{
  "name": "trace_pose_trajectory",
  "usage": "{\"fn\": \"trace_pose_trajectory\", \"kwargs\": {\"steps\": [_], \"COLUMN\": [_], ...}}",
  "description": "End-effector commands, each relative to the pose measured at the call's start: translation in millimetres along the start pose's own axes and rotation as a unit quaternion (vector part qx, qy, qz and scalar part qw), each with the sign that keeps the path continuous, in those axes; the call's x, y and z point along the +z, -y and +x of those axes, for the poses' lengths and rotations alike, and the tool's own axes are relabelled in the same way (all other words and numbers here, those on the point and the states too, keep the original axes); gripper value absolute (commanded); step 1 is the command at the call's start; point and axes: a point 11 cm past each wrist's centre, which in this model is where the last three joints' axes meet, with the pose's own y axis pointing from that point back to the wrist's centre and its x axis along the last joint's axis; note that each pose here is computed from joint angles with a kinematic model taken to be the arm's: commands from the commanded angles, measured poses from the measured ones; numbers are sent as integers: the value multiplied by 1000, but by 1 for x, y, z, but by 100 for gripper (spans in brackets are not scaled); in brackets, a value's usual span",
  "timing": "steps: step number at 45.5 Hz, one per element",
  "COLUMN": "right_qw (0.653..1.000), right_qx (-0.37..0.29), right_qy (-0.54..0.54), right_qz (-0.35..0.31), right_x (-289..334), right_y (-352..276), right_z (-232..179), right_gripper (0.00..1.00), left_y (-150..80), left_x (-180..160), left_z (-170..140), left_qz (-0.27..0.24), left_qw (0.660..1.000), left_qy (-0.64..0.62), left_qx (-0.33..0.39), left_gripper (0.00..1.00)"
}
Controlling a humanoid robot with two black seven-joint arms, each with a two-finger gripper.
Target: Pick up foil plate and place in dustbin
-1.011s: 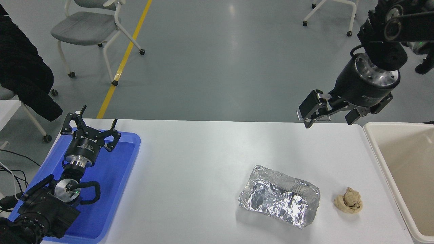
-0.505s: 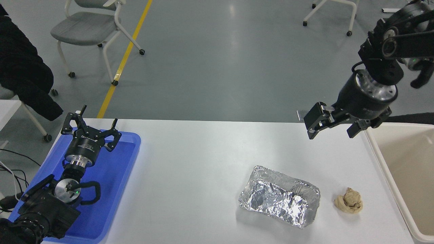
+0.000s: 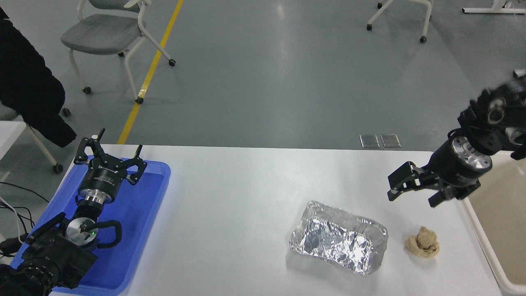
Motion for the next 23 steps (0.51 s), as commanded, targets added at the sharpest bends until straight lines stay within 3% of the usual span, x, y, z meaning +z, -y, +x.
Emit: {"fn": "trace_pose_trajectory", "kwargs": {"steps": [1,23], "right_qw": [999,998], "right_qx": [-17,-23], "right_qy": [41,47], "right_qz": [21,31], "right_x": [31,22], "right_y": [55,118], "right_z": [-18,-28], "right_gripper": [100,100], "left_y": [1,1], "left_x": [-1,-1], "left_z": [-1,-1], "left_qz": [1,2], "left_qw": [1000,1000], "left_qy": [-1,-1], "left_qx": [-2,-2], "left_gripper": [100,100]}}
